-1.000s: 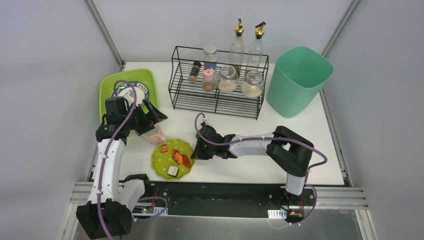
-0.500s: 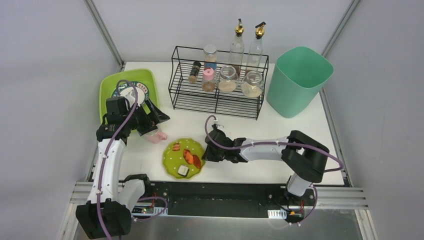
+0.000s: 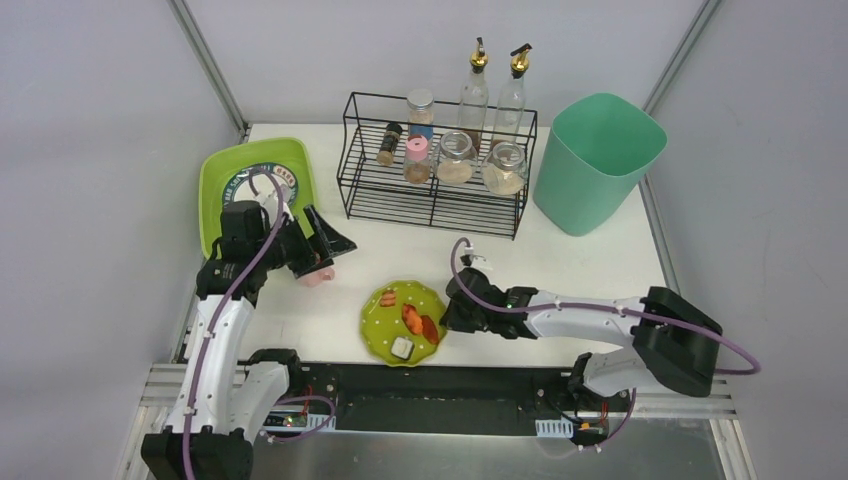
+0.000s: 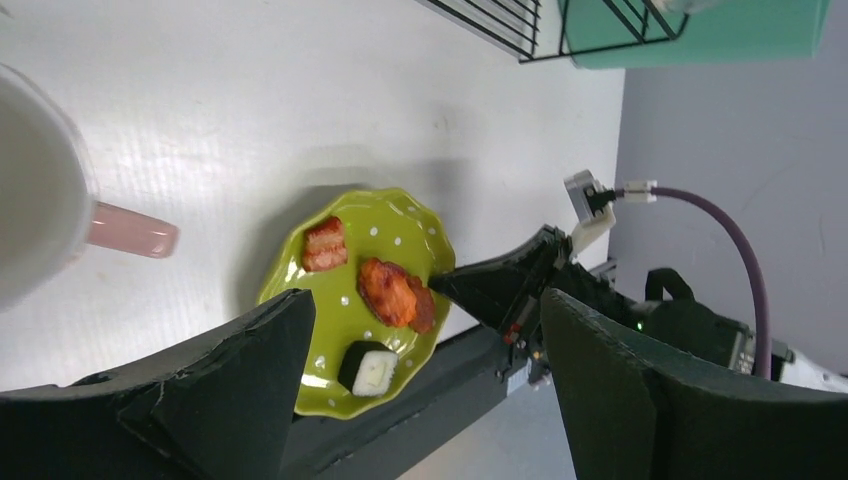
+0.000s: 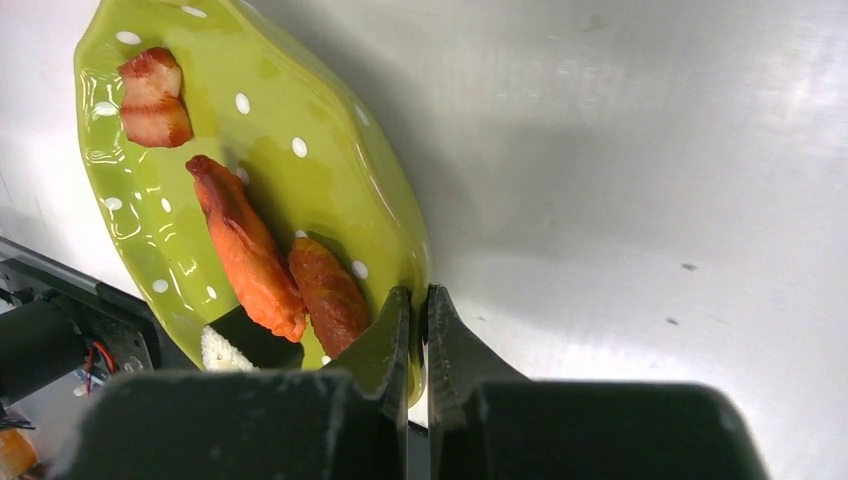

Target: Clear the kitchen counter

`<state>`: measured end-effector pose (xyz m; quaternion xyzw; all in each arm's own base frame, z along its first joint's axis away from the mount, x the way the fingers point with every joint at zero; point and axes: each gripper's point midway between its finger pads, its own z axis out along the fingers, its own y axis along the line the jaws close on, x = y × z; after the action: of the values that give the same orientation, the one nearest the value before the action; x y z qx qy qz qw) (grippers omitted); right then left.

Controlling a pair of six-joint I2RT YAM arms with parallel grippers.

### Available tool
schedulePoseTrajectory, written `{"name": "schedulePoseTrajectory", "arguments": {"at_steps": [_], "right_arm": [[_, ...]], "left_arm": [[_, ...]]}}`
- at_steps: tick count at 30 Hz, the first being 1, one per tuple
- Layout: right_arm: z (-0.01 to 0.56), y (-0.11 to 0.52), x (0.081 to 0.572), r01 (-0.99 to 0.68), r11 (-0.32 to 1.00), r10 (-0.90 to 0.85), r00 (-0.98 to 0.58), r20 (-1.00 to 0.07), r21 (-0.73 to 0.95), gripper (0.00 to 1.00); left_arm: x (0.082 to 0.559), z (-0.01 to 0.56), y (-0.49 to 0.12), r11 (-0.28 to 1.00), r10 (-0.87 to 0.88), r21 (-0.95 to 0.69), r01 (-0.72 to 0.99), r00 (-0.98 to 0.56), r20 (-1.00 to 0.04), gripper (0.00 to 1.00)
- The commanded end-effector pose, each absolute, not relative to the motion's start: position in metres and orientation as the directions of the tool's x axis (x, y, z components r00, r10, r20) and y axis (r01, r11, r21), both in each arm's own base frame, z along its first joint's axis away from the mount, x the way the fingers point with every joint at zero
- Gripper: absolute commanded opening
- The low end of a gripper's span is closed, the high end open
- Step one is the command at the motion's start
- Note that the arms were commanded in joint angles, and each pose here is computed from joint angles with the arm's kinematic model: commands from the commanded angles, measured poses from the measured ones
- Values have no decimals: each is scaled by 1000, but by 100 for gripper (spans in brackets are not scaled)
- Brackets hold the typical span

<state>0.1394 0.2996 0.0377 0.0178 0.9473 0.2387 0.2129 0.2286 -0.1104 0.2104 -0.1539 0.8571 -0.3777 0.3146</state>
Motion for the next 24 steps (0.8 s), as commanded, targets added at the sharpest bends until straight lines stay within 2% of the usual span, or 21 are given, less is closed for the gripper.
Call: {"name": "schedulePoseTrajectory", "arguments": {"at_steps": [1,11,24], "right_arm": [[87,303,156,-69,806,251,-859,-446,588,0],[101,265,156,-19,782,320,-845,-428,623,0],[123,243,152,-11,737,373,-826,-421,675,0]], "left_arm": [[212,223,-138,627,-460,-778,31,-791,-402,85],[183,191,-185,710,-301,-702,61,-875,-380,84],[168,128,-206,775,-246,-633,-2,-922,-298,84]]}}
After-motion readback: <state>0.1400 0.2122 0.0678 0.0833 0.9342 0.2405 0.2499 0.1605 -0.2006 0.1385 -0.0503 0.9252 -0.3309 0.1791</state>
